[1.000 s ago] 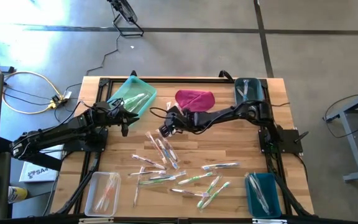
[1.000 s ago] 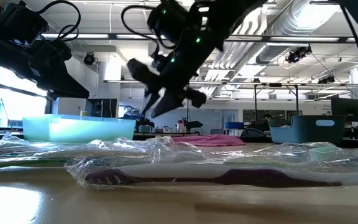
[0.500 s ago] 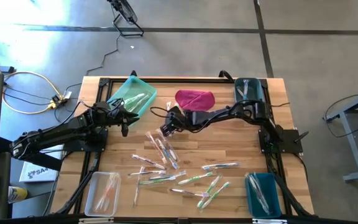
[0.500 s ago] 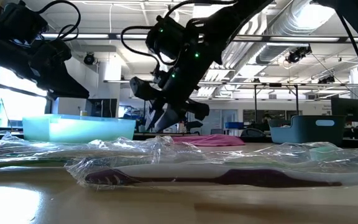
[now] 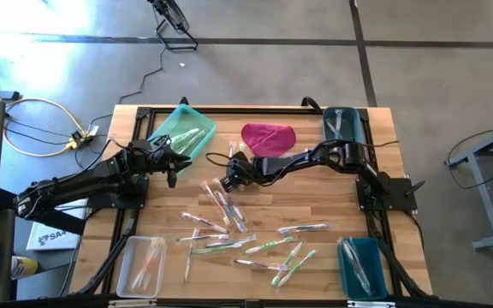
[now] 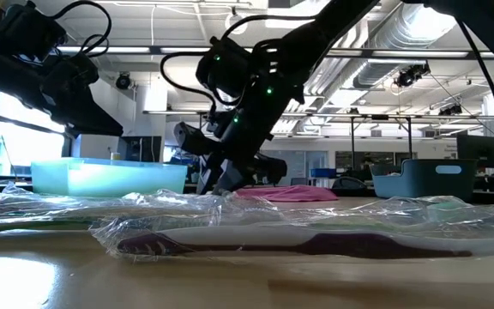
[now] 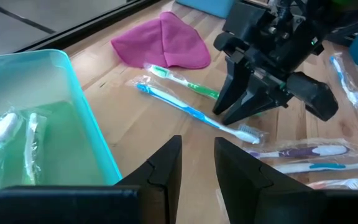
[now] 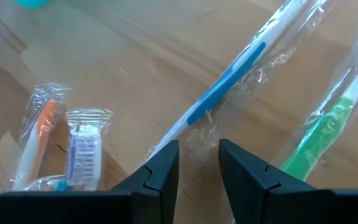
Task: Pick & Place Toothbrushes
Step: Put the blue toothbrush to the light blue bin
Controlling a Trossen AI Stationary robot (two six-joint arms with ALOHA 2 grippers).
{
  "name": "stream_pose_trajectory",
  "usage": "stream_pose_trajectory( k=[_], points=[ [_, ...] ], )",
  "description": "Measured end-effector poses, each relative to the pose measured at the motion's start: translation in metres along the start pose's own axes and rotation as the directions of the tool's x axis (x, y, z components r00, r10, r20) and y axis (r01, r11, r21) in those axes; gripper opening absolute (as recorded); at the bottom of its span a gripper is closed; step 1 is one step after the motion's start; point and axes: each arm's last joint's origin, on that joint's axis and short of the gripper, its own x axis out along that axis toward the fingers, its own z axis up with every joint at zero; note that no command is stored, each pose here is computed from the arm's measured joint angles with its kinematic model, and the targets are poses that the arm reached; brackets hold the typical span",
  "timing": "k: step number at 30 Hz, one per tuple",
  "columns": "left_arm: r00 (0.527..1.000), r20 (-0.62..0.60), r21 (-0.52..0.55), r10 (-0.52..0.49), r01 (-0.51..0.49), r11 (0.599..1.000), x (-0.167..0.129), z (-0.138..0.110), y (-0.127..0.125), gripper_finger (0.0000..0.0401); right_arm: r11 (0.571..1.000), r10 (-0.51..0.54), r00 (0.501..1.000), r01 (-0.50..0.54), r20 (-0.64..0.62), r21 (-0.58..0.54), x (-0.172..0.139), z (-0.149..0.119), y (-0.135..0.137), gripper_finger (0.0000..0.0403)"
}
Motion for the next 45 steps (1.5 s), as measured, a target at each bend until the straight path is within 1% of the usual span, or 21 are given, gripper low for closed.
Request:
stream_pose_trajectory(
  k=[5, 15, 22, 26, 30, 38, 41, 45],
  points=[
    [1.000, 0.000, 0.000, -0.001, 0.001, 1.000, 0.000, 0.000, 0.000, 0.0093, 1.000, 0.008, 1.000, -0.008, 0.007, -0.005, 0.001, 0.000, 0.000, 0.0093],
    [1.000, 0.000, 0.000, -0.001, 0.001, 1.000, 0.000, 0.000, 0.000, 0.0093, 0.999, 0.010, 1.000, -0.010, 0.008, -0.046, 0.002, 0.000, 0.000, 0.0009],
    [1.000, 0.000, 0.000, -0.001, 0.001, 1.000, 0.000, 0.000, 0.000, 0.0093, 0.996, 0.009, 1.000, -0.010, -0.014, -0.086, -0.003, 0.001, 0.000, 0.0002],
    [1.000, -0.001, 0.000, -0.004, 0.004, 1.000, 0.000, 0.000, 0.000, 0.0093, 0.993, 0.038, 0.999, -0.039, -0.014, -0.115, -0.017, 0.005, 0.006, 0.0002],
    [1.000, -0.002, 0.001, -0.004, 0.004, 1.000, 0.000, 0.000, 0.000, 0.0093, 0.988, 0.031, 0.999, -0.034, -0.018, -0.152, -0.036, 0.011, 0.009, 0.0002],
    [1.000, -0.008, 0.019, 0.000, 0.000, 1.000, 0.000, -0.001, 0.000, 0.0093, 0.971, -0.037, 0.999, 0.028, -0.032, -0.238, -0.081, 0.014, 0.014, 0.0002],
    [1.000, -0.008, 0.026, 0.001, -0.001, 1.000, 0.000, -0.001, 0.000, 0.0093, 0.960, -0.081, 0.993, 0.056, -0.083, -0.274, -0.097, 0.012, 0.011, 0.0002],
    [1.000, -0.007, 0.026, 0.000, 0.000, 1.000, 0.000, -0.001, 0.000, 0.0093, 0.942, -0.194, 0.965, 0.133, -0.175, -0.309, -0.105, 0.003, 0.000, 0.0002]
  ],
)
